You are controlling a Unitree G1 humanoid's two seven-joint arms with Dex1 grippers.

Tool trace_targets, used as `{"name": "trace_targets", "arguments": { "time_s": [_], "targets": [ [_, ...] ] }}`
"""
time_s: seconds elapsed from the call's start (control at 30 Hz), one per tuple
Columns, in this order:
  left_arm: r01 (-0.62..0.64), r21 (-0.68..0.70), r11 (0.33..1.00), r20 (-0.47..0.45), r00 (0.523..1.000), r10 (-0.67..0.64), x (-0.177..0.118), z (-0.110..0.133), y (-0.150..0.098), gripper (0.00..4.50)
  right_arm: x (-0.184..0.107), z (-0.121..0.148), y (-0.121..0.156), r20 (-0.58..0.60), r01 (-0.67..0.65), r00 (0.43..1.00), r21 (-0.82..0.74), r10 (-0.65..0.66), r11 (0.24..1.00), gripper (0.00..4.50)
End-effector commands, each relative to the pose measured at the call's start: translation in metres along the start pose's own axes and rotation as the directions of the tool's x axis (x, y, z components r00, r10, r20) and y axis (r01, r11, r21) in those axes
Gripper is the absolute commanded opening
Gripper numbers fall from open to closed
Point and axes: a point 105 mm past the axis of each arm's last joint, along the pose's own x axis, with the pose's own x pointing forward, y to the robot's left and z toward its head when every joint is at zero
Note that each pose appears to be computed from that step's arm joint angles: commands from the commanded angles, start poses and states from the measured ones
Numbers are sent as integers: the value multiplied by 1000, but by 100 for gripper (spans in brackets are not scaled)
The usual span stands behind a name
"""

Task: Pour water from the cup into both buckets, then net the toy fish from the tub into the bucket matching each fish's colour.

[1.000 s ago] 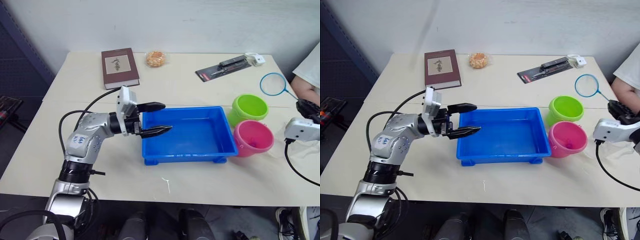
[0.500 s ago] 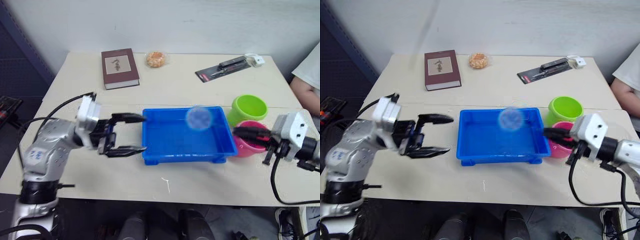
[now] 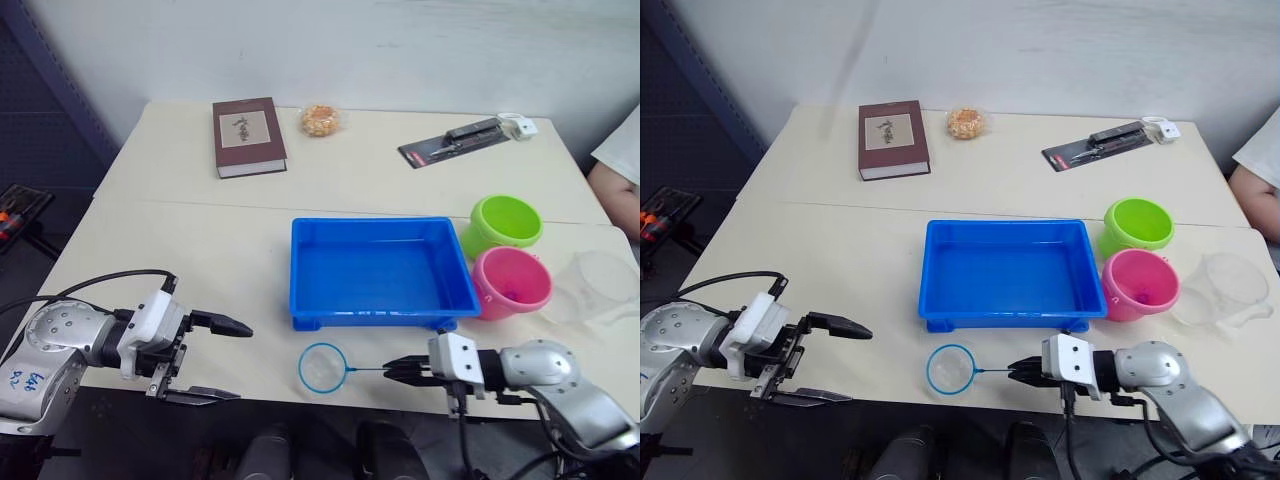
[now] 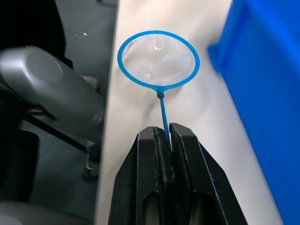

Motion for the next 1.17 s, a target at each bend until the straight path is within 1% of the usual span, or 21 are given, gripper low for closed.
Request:
{"name": "trace_targets", "arguments": {
  "time_s": [0.03, 0.17, 0.2, 0.23, 0.3, 0.33, 0.37, 0.43, 0.47, 0.53, 0.63, 0.67, 0.77, 0.83, 0.87, 0.9, 0.93, 0.97, 1.0, 1.1, 1.17],
  "targets": [
    [0, 41, 999, -8, 1000, 0, 3, 7, -1, 449, 8, -1, -9, 19, 22, 1000, -53, -21, 998, 0],
    [-1, 39, 999, -6, 1000, 1, 4, 7, 0, 449, 14, -5, -15, 28, 50, 998, -51, -49, 997, 0],
    [-1, 39, 999, -6, 1000, 2, 5, 8, 1, 450, 14, -5, -15, 33, 49, 998, -30, -48, 998, 88],
    [-2, 38, 999, -5, 1000, 2, 4, 9, 1, 450, 14, -3, -16, 36, 51, 998, -27, -50, 998, 124],
    [-10, 24, 1000, 3, 1000, 10, 2, 12, 3, 450, 12, 2, -14, 42, 36, 999, -45, -34, 998, 217],
    [-15, 17, 1000, 8, 1000, 15, 1, 14, 3, 450, 10, 6, -12, 44, 28, 999, -63, -25, 998, 269],
    [-19, 14, 1000, 9, 1000, 19, 0, 16, 3, 450, 6, 9, -11, 44, 21, 999, -73, -18, 997, 332],
    [-32, 9, 999, 2, 999, 32, -3, 15, 3, 450, -1, 13, -14, 31, 32, 999, -105, -29, 994, 436],
    [-43, 8, 999, -5, 999, 43, -5, 14, 4, 450, -8, 17, -15, 28, 36, 999, -118, -32, 992, 444],
    [-75, 5, 997, -30, 997, 75, -11, 8, 4, 450, -24, 28, -18, 29, 57, 998, -128, -54, 990, 444],
    [-156, 14, 988, -104, 982, 157, -27, -8, 3, 450, -56, 51, -9, 86, 63, 995, -77, -57, 995, 444],
    [-181, 16, 983, -126, 975, 182, -33, -13, 3, 450, -66, 54, -5, 84, 71, 994, -69, -65, 995, 444],
    [-270, 17, 963, -188, 945, 269, -53, -32, 2, 450, -99, 54, 4, 12, 104, 995, -35, -104, 994, 444],
    [-314, 34, 949, -197, 929, 314, -62, -40, 1, 450, -119, 58, 7, 4, 130, 992, 5, -130, 992, 444],
    [-347, 42, 937, -189, 918, 349, -65, -42, 2, 450, -133, 56, 7, -30, 168, 985, 23, -167, 986, 444],
    [-383, 50, 922, -193, 903, 385, -68, -46, 4, 450, -151, 52, 5, -83, 214, 974, 4, -213, 977, 444],
    [-426, 69, 902, -214, 877, 431, -72, -53, 6, 450, -174, 51, -1, -126, 302, 945, -27, -303, 953, 444],
    [-451, 85, 888, -230, 859, 458, -75, -58, 7, 450, -189, 51, -4, -151, 360, 919, -52, -364, 932, 444],
    [-474, 94, 876, -249, 840, 481, -78, -62, 10, 450, -200, 46, 0, -201, 368, 905, -75, -376, 927, 444],
    [-489, 109, 865, -275, 822, 499, -80, -68, 15, 450, -212, 39, 4, -268, 375, 882, -98, -387, 922, 444],
    [-496, 128, 859, -267, 816, 512, -81, -69, 21, 450, -219, 41, -3, -259, 428, 857, -127, -446, 895, 444]
  ]
}}
